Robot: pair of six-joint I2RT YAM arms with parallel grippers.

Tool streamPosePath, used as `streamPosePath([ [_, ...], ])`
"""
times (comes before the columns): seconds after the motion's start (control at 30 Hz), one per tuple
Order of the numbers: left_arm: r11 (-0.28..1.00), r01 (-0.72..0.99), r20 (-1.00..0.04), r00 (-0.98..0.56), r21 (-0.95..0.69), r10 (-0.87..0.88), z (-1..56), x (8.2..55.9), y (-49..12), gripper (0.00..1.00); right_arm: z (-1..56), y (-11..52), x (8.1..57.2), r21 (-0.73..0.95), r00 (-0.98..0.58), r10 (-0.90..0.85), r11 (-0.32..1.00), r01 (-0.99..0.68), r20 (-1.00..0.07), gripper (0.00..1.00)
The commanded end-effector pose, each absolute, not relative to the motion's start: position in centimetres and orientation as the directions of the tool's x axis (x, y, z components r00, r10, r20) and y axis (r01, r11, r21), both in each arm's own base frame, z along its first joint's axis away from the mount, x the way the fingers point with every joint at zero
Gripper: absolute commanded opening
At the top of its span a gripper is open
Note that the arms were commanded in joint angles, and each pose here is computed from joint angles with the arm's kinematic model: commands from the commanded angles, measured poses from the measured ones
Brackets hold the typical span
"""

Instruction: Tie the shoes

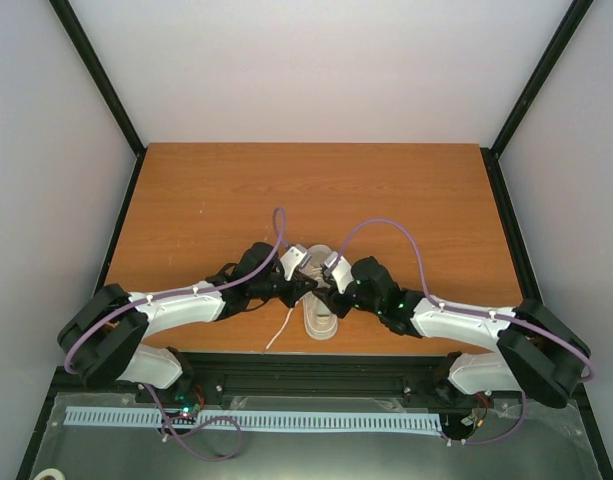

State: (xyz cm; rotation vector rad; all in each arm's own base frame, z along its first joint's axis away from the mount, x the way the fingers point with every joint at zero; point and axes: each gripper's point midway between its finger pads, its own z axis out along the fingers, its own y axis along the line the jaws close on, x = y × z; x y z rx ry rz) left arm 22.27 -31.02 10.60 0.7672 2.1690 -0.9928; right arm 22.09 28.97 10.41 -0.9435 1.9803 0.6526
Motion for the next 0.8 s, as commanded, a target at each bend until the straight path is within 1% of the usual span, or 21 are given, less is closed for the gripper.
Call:
streamPosePath([
  [0.0,0.487,0.751,-0.765,-0.602,-0.446,0.228,13.2,22.1,-32.4,0.01,12.6,30.6,23.2,0.037,-0.274,-0.353,0.554,-0.832,-0.895,0.43],
  [0.17,0.485,0.753,-0.767,-0.600,-0.446,0.226,13.4,22.1,-32.4,0.01,12.4,31.0,23.2,0.032,-0.264,-0.356,0.541,-0.840,-0.896,0.43],
  [0.33,0.487,0.753,-0.771,-0.597,-0.443,0.221,13.6,22.2,-32.3,0.01,11.8,31.8,22.9,0.029,-0.258,-0.380,0.513,-0.858,-0.889,0.53],
  [0.53,0.494,0.751,-0.778,-0.592,-0.437,0.212,13.9,22.2,-32.1,0.01,11.7,32.3,22.9,-0.012,-0.233,-0.397,0.526,-0.850,-0.888,0.56],
  [0.57,0.493,0.752,-0.777,-0.592,-0.438,0.212,14.0,22.2,-32.1,0.01,11.7,32.2,23.1,-0.022,-0.233,-0.397,0.543,-0.839,-0.888,0.56],
  [0.7,0.494,0.751,-0.775,-0.594,-0.438,0.215,13.8,22.2,-32.1,0.01,12.3,31.3,24.0,-0.046,-0.228,-0.372,0.601,-0.798,-0.900,0.48],
  [0.77,0.494,0.751,-0.774,-0.595,-0.438,0.217,13.8,22.2,-32.1,0.01,12.5,30.8,24.2,-0.051,-0.229,-0.360,0.624,-0.780,-0.904,0.46],
])
